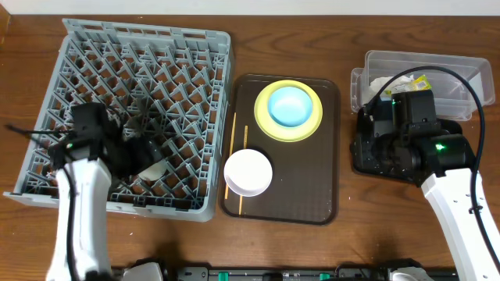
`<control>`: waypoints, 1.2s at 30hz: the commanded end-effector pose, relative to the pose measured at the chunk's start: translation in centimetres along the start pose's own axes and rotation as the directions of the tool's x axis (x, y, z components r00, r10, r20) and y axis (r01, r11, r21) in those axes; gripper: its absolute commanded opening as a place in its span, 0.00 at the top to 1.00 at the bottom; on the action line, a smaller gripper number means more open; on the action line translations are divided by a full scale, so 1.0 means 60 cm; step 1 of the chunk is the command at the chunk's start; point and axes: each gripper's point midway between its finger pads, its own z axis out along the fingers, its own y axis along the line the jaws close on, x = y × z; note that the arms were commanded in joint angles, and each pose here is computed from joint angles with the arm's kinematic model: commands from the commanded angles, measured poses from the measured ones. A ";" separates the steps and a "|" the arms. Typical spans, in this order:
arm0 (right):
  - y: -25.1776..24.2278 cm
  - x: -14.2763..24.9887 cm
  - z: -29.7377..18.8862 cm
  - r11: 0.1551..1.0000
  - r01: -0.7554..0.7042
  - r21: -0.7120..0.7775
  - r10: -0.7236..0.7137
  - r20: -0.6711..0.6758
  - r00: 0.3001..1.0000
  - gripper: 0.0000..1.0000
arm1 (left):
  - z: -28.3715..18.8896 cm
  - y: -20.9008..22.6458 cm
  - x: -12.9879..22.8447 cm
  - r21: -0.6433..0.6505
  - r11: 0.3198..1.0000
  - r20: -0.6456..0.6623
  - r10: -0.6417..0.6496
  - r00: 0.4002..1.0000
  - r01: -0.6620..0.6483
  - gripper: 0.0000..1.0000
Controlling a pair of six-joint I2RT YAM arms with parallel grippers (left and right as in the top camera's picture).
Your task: Sort waste into correct bins and load items into the dishwasher
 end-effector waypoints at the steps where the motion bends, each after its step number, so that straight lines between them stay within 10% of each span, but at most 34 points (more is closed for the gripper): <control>1: -0.003 -0.012 -0.012 1.000 0.003 0.008 -0.004 0.028 1.000 0.43 | -0.089 -0.049 -0.033 0.073 0.993 0.199 0.079 0.977 -0.095 0.02; 13: -0.090 -0.004 -0.030 0.965 -0.253 0.067 0.250 0.050 0.967 0.18 | -0.070 -0.336 0.165 0.219 0.668 0.225 0.675 0.703 -0.712 0.02; 22: -0.090 0.004 -0.030 0.963 -0.260 0.070 0.258 0.031 0.966 0.18 | 0.056 -0.412 0.325 0.258 0.464 0.074 0.865 0.496 -0.847 0.02; 36: -0.089 0.008 -0.029 0.963 -0.262 0.071 0.261 0.022 0.965 0.20 | 0.176 -0.377 0.365 0.207 0.462 -0.114 0.887 0.448 -0.862 0.79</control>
